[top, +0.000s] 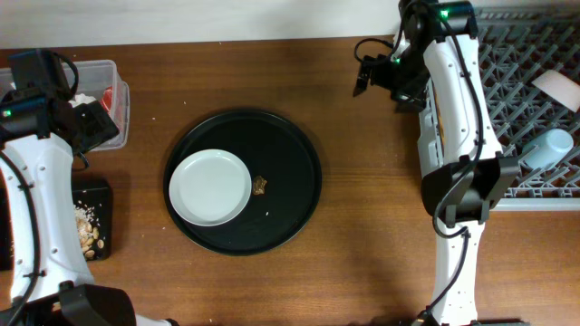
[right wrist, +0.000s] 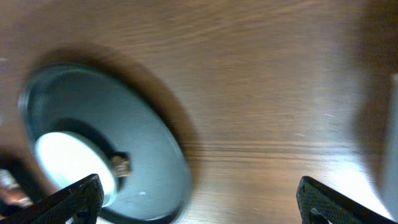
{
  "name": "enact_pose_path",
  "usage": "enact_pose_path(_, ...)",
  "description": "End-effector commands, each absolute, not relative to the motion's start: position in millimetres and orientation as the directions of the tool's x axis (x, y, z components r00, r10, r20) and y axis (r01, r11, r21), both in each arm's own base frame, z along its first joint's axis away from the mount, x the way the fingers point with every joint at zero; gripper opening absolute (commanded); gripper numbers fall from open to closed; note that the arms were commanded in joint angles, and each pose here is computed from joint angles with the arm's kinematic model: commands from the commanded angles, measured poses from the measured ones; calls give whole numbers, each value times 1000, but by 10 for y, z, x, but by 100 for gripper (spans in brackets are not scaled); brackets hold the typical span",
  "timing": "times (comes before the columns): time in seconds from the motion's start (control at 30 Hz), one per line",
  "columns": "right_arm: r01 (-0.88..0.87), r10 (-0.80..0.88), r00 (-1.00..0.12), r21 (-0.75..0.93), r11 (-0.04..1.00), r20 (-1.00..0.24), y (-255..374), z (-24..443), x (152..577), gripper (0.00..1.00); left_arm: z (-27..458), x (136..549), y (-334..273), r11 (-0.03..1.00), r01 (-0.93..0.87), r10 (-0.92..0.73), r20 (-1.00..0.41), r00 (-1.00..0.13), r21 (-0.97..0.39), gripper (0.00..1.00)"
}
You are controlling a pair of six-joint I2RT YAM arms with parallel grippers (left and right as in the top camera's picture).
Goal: Sort waste into correct bins and load items into the dishwasher rack
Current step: 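Return the right gripper to the tray and grasp the white plate rim, then carry the plate to the rack and stand it upright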
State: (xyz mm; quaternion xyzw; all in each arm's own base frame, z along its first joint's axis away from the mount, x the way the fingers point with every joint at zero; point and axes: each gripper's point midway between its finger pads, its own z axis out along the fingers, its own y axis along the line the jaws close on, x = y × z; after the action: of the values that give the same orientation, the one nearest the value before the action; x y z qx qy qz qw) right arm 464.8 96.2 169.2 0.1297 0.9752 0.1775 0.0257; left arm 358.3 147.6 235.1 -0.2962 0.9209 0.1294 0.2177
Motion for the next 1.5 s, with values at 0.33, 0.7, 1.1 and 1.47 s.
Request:
enact_pose_path(0.33,-203,-134,-938,194,960,-320,2980,1621,4502,97,2325,3570,1480,785,-609,-496,-473,-728,114,99)
enact_pose_path(0.7,-375,-325,-905,153,914,-275,3764,748,4258,81,2326,3570,1481,785,-609,-496,-473,-728,115,99)
enact_pose_path(1.1,-423,-400,-893,77,903,-207,3978,209,3970,49,2326,3570,1480,785,-609,-496,-473,-728,114,99)
enact_pose_path(1.47,-399,-381,-904,60,915,-193,3830,121,4033,4,2326,3569,1481,785,-609,-496,-473,-728,115,99)
